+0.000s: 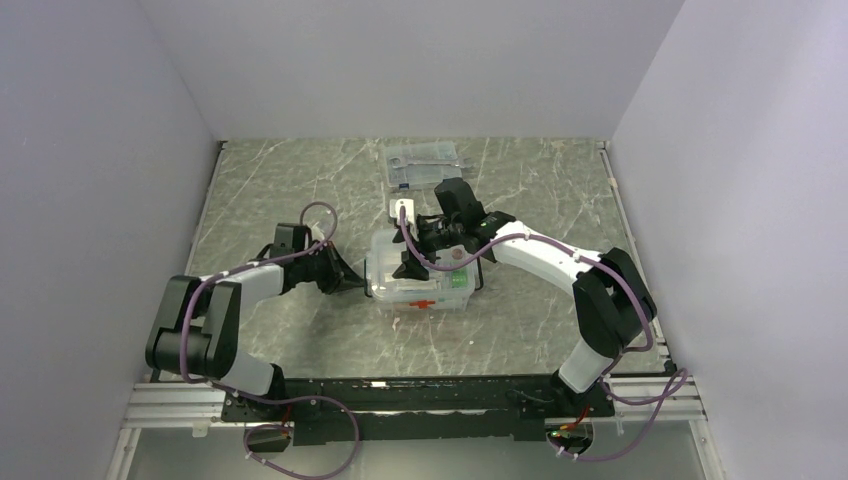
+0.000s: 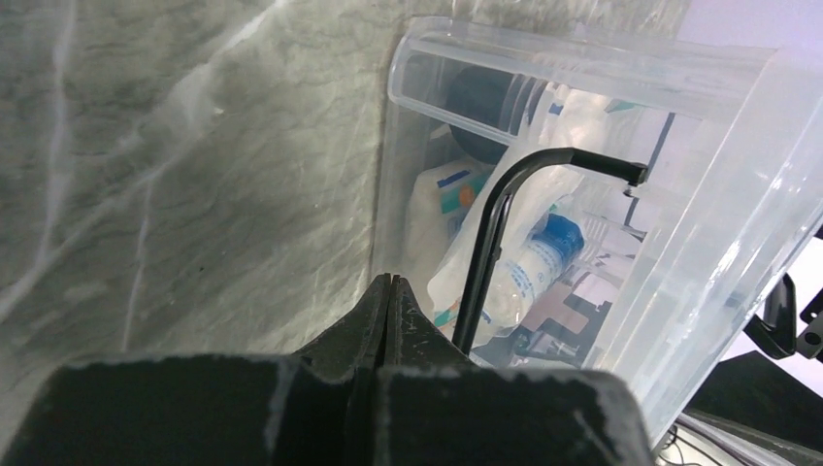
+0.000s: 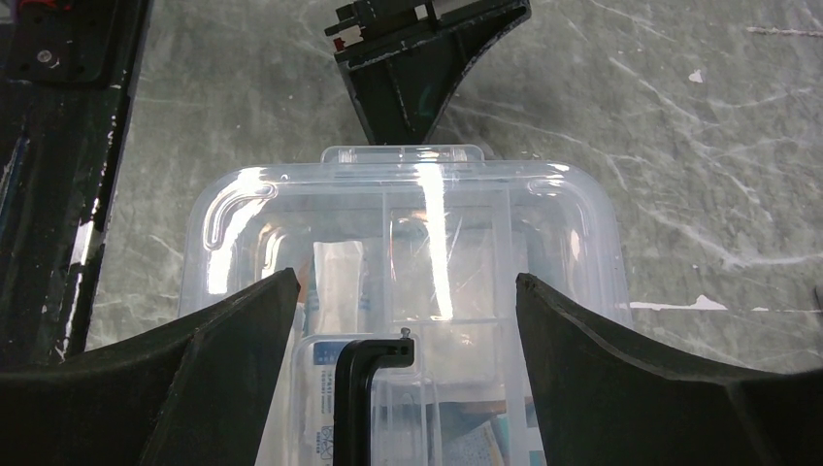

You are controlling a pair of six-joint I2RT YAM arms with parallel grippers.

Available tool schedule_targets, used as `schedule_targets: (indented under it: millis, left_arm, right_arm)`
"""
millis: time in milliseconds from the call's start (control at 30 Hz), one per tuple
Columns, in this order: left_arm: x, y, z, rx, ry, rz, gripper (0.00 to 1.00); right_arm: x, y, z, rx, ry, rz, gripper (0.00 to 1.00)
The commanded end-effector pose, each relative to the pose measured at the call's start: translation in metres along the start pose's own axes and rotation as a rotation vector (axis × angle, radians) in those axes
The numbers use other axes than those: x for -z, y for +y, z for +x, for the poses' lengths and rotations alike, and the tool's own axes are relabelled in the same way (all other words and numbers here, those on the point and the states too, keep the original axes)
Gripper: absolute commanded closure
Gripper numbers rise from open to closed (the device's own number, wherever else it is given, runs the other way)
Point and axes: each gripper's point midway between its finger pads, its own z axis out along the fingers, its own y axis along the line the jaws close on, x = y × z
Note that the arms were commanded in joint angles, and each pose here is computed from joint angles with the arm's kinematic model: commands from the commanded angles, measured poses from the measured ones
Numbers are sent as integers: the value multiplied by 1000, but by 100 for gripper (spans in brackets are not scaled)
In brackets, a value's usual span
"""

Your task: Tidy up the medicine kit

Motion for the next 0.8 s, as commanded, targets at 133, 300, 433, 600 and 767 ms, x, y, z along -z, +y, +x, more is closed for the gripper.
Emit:
schedule_targets:
  millis: [133, 300, 433, 600, 767]
  left_arm:
    - [-12, -17, 7, -1, 40, 117, 100]
    - [-10, -21, 9, -10, 45, 133, 100]
    - [-7, -24, 10, -18, 41, 143, 100]
    - [-1, -30, 11, -32, 24, 158, 100]
    - [7, -39, 6, -59, 0, 158, 100]
  right_arm:
    - [2, 17, 59, -128, 174, -8, 16]
    - [0, 18, 61, -133, 187, -15, 16]
    - [-1, 19, 63, -138, 196, -20, 16]
    - [-3, 21, 63, -137, 204, -24, 16]
    - [-4, 20, 63, -134, 209, -26, 16]
